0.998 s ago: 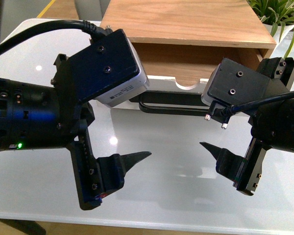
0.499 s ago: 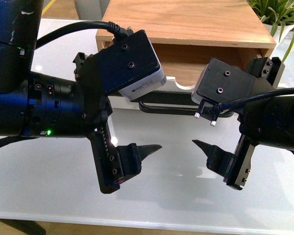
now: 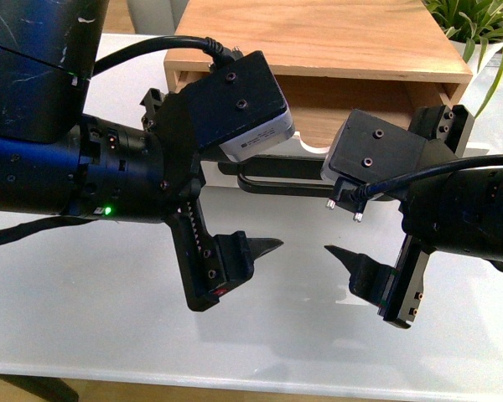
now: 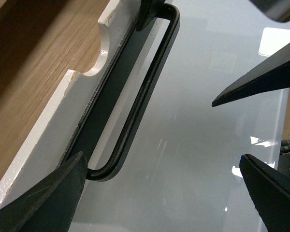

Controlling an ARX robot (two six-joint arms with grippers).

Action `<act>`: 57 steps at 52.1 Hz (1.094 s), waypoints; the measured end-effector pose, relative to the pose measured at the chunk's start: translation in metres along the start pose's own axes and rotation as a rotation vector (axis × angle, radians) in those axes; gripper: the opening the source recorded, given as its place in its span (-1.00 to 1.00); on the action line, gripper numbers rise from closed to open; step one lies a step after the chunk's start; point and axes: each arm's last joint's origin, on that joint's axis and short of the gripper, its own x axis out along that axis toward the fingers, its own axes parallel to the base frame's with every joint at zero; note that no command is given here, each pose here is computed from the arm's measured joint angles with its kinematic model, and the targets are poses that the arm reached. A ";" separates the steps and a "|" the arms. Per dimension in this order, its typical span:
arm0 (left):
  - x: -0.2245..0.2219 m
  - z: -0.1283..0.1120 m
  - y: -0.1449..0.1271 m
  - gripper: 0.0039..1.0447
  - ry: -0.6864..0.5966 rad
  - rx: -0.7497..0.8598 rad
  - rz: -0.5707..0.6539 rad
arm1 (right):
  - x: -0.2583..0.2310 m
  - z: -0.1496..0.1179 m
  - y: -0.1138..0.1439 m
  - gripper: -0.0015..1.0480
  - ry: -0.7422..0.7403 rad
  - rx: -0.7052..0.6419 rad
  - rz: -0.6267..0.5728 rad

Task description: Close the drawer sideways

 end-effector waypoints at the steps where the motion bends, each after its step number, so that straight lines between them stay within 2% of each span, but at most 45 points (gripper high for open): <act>1: 0.001 0.000 0.001 0.84 0.000 0.000 -0.001 | 0.000 0.000 0.000 0.83 0.000 0.000 0.001; 57: 0.025 -0.003 0.007 0.84 0.022 0.005 -0.035 | 0.015 -0.004 -0.001 0.83 0.014 -0.006 0.042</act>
